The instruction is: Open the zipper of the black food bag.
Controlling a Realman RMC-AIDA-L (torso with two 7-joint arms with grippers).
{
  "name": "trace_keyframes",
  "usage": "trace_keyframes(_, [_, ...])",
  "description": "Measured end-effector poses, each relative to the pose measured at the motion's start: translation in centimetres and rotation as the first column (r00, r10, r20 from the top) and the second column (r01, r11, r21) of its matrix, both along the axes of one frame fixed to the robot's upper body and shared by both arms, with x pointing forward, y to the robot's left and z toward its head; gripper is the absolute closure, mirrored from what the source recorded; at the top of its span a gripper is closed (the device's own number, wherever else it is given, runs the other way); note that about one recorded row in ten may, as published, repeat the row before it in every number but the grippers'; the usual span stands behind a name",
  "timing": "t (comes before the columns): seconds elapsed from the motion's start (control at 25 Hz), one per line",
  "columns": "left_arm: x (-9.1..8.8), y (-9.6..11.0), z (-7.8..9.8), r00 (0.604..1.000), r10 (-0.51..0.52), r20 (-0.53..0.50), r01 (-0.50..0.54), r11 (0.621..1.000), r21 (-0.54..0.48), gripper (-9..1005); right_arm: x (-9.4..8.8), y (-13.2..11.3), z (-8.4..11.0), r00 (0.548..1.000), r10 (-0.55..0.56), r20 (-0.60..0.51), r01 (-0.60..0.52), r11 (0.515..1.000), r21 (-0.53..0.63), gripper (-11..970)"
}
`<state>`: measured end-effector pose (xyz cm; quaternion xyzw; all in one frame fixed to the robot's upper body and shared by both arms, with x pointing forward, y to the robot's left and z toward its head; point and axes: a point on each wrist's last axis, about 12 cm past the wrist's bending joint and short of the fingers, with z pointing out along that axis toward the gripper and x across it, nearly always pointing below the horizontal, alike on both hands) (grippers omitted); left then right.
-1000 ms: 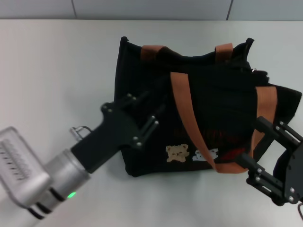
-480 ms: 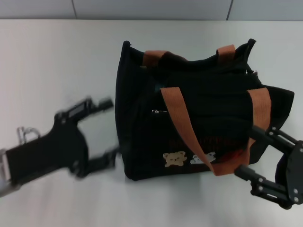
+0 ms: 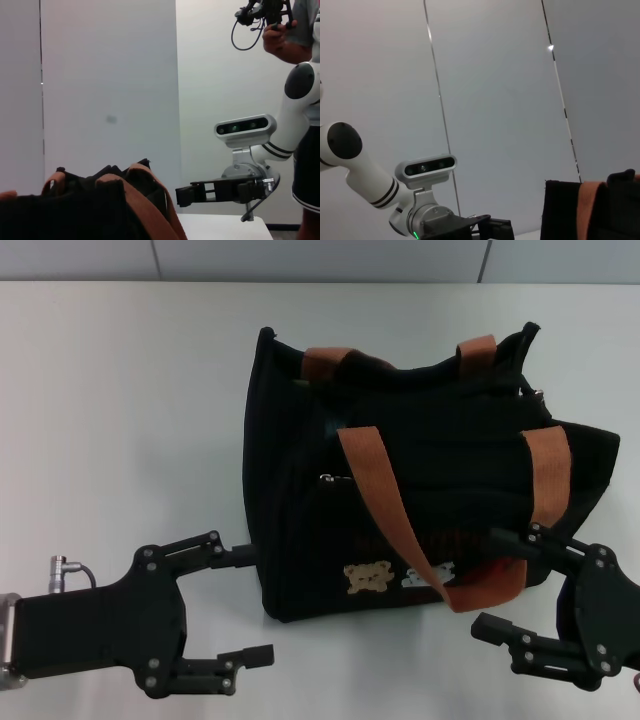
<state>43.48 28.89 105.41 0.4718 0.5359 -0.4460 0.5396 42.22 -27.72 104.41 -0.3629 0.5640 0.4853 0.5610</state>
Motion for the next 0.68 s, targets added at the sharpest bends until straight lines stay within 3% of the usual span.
trace_keyframes(0.68, [-0.04,-0.26,-0.02,1.000,0.003,0.007,-0.003,1.000,-0.013,162,0.45,0.05,-0.29,0.999,-0.032,0.004,0.032,0.999,-0.026,163])
